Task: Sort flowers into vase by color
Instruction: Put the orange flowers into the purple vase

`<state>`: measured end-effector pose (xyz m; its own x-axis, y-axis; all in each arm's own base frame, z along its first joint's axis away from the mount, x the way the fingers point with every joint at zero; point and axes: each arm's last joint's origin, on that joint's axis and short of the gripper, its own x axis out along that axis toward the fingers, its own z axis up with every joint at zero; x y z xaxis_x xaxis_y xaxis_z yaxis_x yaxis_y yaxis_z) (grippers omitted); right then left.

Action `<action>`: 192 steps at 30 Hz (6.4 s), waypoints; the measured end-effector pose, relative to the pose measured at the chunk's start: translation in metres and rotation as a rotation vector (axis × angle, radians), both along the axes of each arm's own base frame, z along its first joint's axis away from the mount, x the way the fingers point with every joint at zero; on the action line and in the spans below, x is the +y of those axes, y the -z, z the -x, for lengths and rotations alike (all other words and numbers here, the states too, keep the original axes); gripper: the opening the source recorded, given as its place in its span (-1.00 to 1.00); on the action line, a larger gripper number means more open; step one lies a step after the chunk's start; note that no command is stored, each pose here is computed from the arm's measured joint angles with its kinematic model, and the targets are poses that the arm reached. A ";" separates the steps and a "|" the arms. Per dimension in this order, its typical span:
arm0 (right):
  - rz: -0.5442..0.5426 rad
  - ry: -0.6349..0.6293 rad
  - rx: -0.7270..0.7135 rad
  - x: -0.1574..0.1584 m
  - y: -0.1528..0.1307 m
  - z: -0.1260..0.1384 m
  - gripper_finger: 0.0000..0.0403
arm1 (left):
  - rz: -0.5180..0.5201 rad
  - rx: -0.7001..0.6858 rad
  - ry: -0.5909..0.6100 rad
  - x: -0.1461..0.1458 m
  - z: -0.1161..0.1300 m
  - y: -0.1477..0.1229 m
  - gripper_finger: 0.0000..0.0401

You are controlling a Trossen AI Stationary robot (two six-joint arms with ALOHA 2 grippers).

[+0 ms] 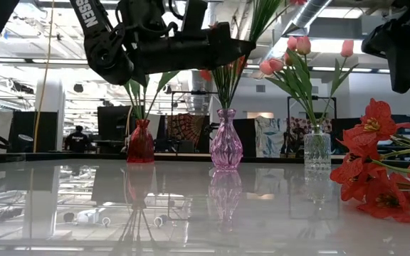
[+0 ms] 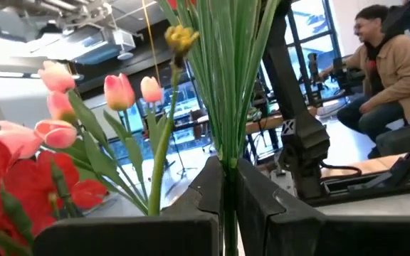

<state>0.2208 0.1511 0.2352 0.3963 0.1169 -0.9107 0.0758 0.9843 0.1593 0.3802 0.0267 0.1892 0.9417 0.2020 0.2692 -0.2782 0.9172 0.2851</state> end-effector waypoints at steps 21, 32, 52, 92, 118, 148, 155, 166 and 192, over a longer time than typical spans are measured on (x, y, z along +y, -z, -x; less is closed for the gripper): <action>-0.002 0.002 0.000 0.000 0.000 0.000 0.50 | 0.050 0.048 -0.073 0.010 0.000 0.006 -0.99; -0.001 -0.014 0.000 0.003 0.000 0.002 0.50 | 0.148 0.007 -0.071 0.009 0.019 0.019 -1.00; -0.032 -0.004 -0.034 0.005 -0.002 -0.001 0.50 | 0.213 -0.003 -0.053 0.008 0.020 0.037 -1.00; -0.027 -0.012 -0.029 0.005 -0.001 -0.001 0.50 | 0.061 0.078 -0.023 -0.020 0.016 0.060 -0.03; -0.007 -0.034 -0.024 0.001 -0.001 -0.002 0.50 | 0.147 0.401 -0.144 -0.021 0.033 0.015 -0.03; -0.129 -0.140 0.034 0.042 -0.023 0.026 0.50 | 0.243 0.749 0.045 -0.067 0.086 -0.021 -0.03; -0.073 -0.201 0.014 0.071 -0.007 0.037 0.50 | 0.206 0.767 0.085 -0.087 0.093 -0.015 -0.03; 0.053 -0.117 0.145 0.090 0.048 0.025 0.50 | 0.202 0.591 0.173 -0.091 0.115 0.015 -0.03; 0.071 -0.097 0.043 0.059 0.032 -0.004 -0.84 | 0.271 0.550 0.209 -0.094 0.127 0.025 -0.03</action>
